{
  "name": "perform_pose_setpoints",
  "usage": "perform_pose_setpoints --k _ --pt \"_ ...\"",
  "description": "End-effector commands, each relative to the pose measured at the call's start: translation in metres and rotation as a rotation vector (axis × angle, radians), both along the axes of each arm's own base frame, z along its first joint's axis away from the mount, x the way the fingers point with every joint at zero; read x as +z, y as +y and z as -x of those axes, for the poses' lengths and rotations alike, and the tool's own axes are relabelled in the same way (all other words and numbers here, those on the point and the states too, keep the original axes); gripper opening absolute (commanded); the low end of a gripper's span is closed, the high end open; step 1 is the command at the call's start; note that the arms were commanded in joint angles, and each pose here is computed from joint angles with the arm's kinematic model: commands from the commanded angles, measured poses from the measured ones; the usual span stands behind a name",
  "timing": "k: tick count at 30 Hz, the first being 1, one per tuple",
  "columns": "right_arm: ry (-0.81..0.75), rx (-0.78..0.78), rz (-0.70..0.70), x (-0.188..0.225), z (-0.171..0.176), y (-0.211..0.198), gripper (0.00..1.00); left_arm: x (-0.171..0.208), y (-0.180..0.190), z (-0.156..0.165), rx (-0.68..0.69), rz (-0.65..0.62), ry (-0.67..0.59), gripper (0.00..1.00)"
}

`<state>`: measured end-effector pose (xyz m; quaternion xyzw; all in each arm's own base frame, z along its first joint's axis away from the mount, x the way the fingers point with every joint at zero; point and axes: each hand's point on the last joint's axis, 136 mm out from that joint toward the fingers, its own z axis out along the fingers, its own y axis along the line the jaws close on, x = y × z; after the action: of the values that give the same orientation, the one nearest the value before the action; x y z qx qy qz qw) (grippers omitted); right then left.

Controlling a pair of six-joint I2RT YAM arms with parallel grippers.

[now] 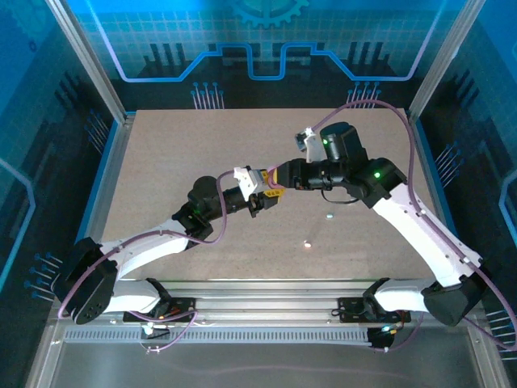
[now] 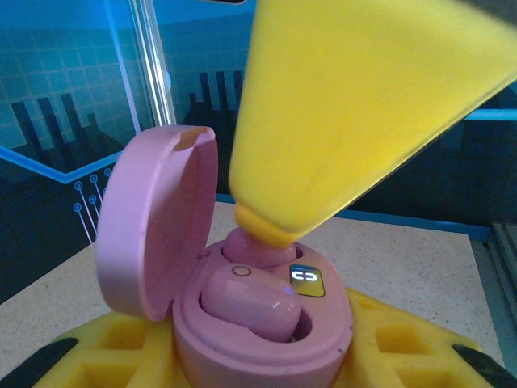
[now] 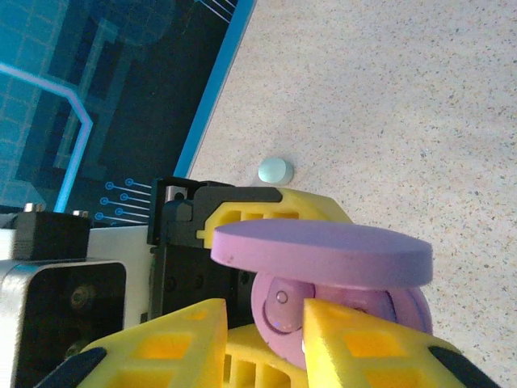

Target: Insert wireless bluetooth earbuds into charging case

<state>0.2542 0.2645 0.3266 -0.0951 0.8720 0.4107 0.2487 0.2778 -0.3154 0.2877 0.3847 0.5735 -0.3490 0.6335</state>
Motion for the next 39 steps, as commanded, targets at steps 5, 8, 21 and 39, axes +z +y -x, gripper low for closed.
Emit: perform_pose_setpoints --k 5,8,21,39 --pt "-0.145 0.002 -0.077 0.04 0.014 -0.008 0.35 0.019 -0.001 0.001 0.002 0.042 -0.051 0.37" --pt "-0.195 -0.076 -0.065 0.042 0.01 -0.024 0.38 0.019 -0.001 0.003 -0.005 0.042 -0.051 0.37" --pt "-0.056 -0.187 -0.112 0.03 -0.021 -0.044 0.54 0.024 -0.003 0.015 -0.067 0.046 -0.048 0.37" --pt "0.111 -0.102 -0.109 -0.001 -0.035 -0.024 0.56 0.034 -0.004 0.02 -0.088 0.059 -0.058 0.37"
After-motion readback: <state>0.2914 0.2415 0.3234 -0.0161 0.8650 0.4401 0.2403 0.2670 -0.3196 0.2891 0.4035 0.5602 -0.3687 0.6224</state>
